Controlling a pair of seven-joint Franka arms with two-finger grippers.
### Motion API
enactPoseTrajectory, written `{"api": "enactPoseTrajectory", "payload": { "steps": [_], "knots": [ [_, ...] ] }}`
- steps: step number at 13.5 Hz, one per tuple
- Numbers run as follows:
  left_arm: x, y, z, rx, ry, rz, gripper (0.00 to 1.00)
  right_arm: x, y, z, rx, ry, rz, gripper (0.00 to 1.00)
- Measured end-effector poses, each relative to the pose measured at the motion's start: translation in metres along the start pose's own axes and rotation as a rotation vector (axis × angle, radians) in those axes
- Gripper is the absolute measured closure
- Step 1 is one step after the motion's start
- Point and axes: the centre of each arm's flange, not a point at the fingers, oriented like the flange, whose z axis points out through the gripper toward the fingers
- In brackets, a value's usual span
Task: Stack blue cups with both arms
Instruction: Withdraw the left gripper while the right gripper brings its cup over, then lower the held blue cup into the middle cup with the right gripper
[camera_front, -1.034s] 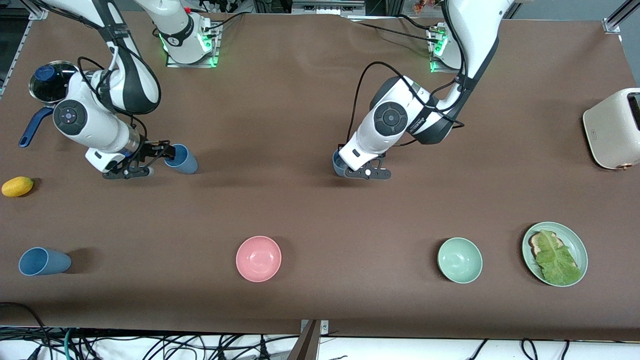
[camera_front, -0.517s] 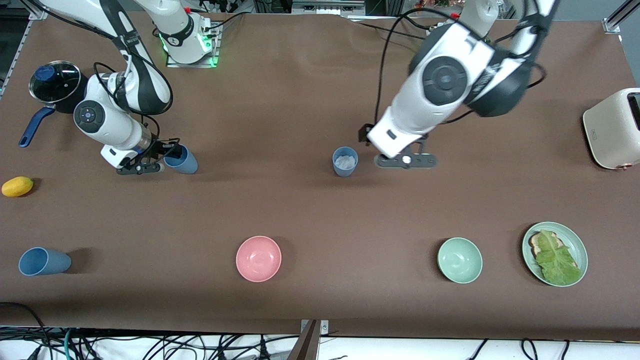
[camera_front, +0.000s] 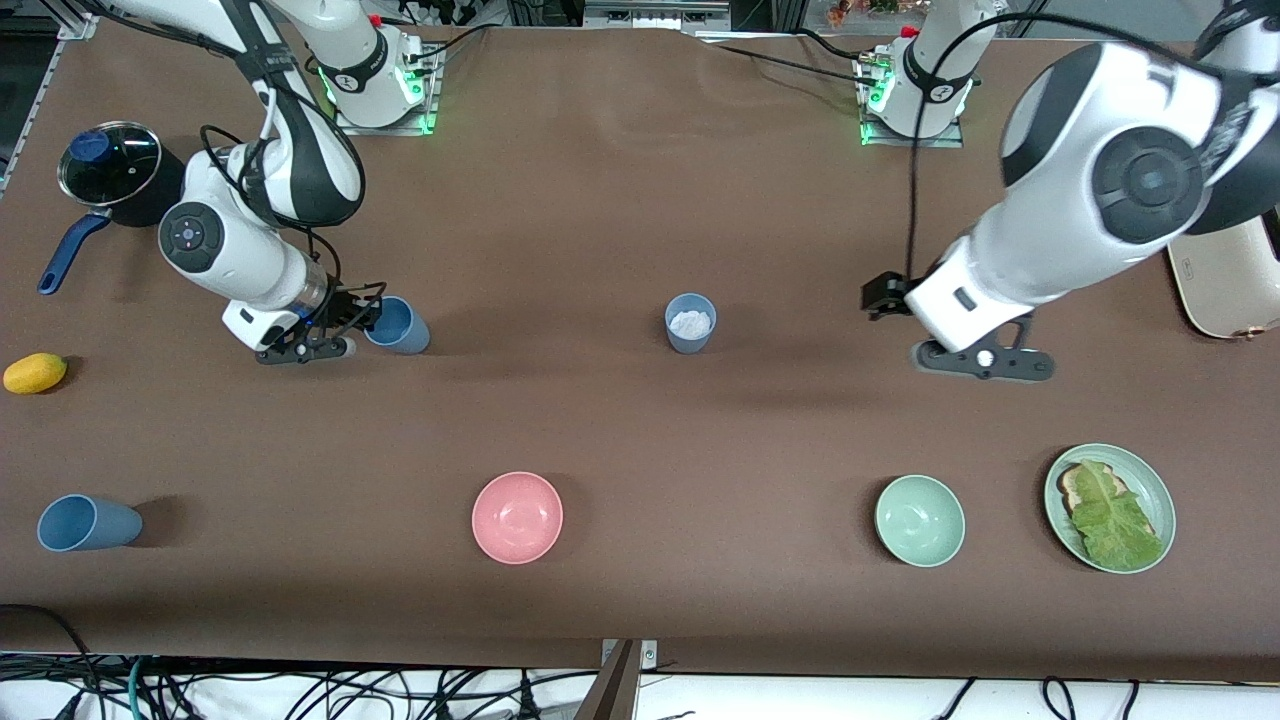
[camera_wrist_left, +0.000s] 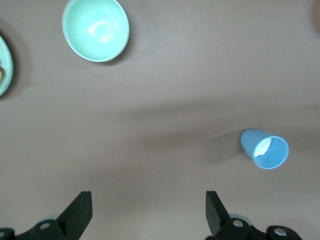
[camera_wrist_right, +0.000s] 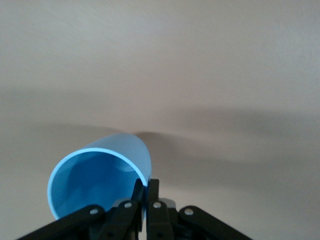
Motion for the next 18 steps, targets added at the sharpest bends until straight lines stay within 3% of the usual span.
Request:
{"api": "enactPoseTrajectory", "payload": {
  "steps": [2, 5, 9, 14, 18],
  "knots": [
    [-0.011, -0.029, -0.019, 0.006, -0.003, 0.009, 0.00, 0.018, -0.053, -0.050, -0.002, -0.018, 0.033, 0.96],
    [-0.023, -0.050, -0.033, 0.011, 0.025, 0.019, 0.00, 0.032, -0.135, -0.079, 0.008, 0.009, 0.082, 0.96],
    [-0.055, -0.074, -0.024, 0.049, 0.132, 0.011, 0.00, 0.030, -0.261, -0.083, 0.073, 0.038, 0.174, 0.96],
    [-0.079, -0.080, -0.029, 0.064, 0.149, -0.001, 0.00, 0.008, -0.391, -0.088, 0.155, 0.084, 0.289, 0.96],
    [-0.080, -0.081, -0.027, 0.064, 0.135, -0.004, 0.00, -0.004, -0.427, -0.059, 0.160, 0.075, 0.307, 0.96]
  ]
}}
